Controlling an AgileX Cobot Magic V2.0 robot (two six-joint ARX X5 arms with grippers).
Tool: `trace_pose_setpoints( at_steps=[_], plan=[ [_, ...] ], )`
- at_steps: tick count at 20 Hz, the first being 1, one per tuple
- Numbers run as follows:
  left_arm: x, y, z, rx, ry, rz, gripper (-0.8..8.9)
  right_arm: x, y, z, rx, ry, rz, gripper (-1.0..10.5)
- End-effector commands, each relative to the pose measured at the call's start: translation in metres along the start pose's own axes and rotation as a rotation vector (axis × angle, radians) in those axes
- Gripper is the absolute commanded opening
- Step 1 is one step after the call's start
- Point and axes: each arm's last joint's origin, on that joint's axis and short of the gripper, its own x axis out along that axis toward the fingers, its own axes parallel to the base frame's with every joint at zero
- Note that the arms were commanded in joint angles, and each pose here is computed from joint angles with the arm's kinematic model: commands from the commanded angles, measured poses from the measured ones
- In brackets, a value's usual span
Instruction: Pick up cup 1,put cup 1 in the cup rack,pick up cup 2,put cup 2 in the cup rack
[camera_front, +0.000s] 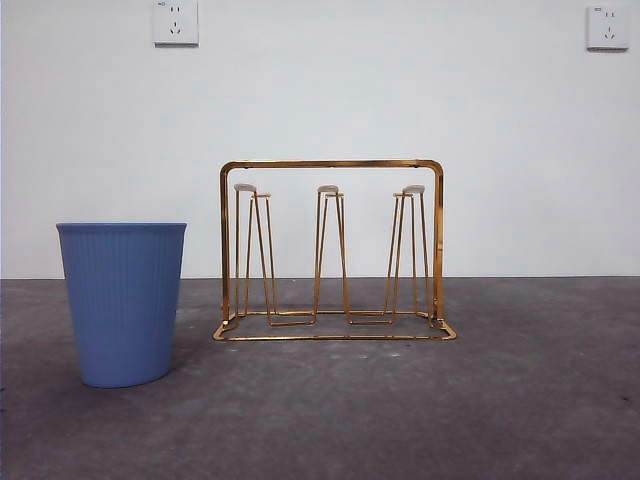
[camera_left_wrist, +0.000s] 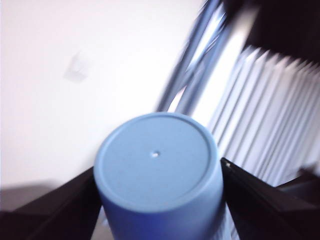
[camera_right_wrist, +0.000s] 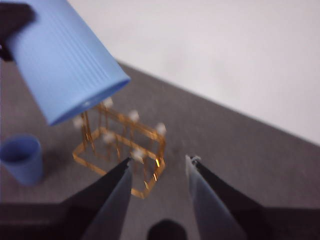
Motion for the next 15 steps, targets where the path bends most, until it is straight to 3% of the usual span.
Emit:
trace_pose_setpoints(
  at_steps=[1, 7, 15],
  plan=[
    [-0.001, 0.0, -0.011, 0.179, 0.071, 0.105, -0.08, -0.005, -0.001, -0.007, -0.01, 0.043, -0.021, 1.9],
    [0.0, 0.003, -0.029, 0.317, 0.166, 0.248, -0.08, -0.015, -0.001, -0.017, 0.003, 0.088, -0.021, 1.9],
    [0.024, 0.018, -0.056, 0.37, 0.262, 0.331, -0.08, -0.016, -0.001, -0.018, 0.014, 0.09, -0.021, 1.9]
  ],
)
